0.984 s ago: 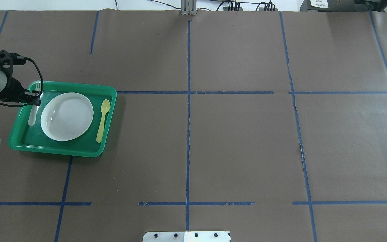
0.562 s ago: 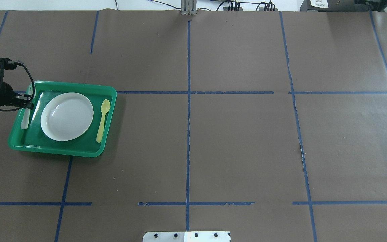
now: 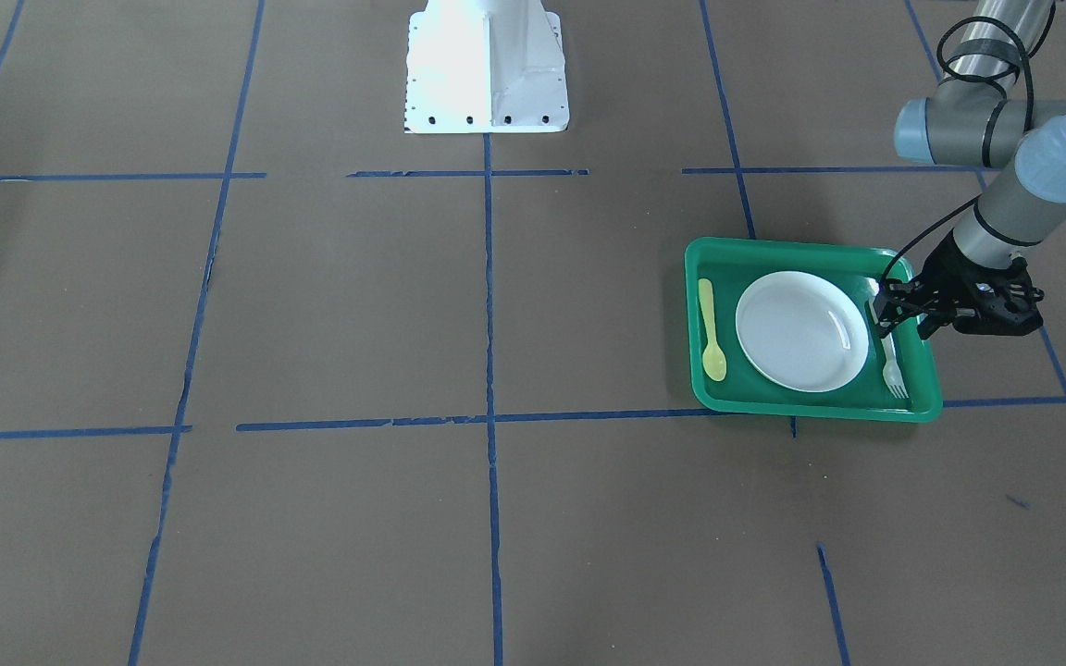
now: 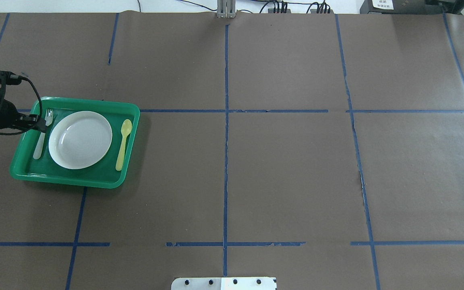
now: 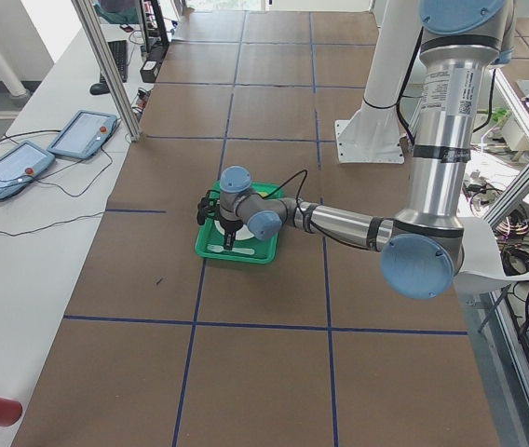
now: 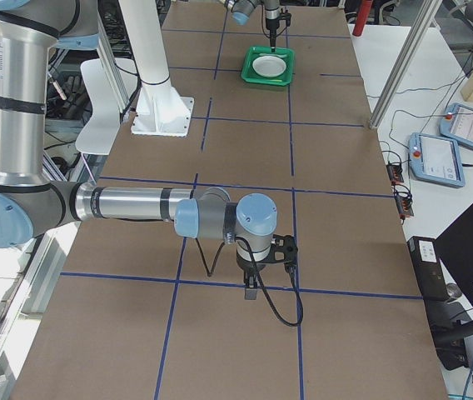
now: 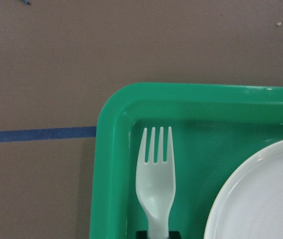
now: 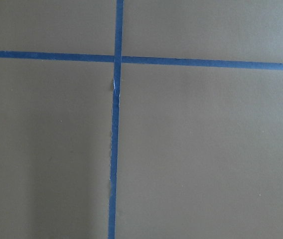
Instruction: Place fork
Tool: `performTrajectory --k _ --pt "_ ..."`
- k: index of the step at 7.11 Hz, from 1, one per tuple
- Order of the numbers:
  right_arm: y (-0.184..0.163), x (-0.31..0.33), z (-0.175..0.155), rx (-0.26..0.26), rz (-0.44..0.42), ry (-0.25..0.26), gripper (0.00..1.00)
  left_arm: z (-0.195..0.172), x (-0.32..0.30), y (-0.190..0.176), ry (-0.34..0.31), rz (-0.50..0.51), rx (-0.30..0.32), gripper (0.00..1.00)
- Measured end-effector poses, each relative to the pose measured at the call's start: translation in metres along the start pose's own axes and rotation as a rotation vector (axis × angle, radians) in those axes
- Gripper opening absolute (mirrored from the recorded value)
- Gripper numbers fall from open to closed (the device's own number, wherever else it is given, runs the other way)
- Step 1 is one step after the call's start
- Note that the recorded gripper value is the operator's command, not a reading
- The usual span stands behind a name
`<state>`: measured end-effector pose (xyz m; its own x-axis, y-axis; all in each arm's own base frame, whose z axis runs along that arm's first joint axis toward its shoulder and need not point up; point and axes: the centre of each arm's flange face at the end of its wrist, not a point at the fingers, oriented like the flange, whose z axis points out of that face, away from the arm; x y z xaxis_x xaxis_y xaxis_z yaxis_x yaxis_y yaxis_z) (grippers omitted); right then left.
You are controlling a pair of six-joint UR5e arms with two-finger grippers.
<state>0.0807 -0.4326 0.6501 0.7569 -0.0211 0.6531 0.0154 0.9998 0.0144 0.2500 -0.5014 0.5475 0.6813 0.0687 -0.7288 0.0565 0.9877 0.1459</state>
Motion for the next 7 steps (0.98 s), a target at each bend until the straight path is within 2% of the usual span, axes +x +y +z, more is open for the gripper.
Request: performTrajectory --k 2,4,5,7 --pt "0.0 0.0 0.0 0.0 0.0 0.0 1.0 -0.027 -0.011 0.001 0.056 0.027 -0.015 1.0" --pt "0.0 0.0 0.0 0.0 0.0 0.0 1.0 -0.082 -0.05 0.003 0.078 0.082 0.031 1.0" --pt "0.0 0.0 0.0 0.0 -0.001 0.0 1.0 -0.106 -0.071 0.002 0.062 0.116 0.057 1.0" --pt "0.0 0.0 0.0 0.0 0.001 0.0 1.0 -0.159 -0.13 -0.008 -0.027 0.192 0.067 1.0"
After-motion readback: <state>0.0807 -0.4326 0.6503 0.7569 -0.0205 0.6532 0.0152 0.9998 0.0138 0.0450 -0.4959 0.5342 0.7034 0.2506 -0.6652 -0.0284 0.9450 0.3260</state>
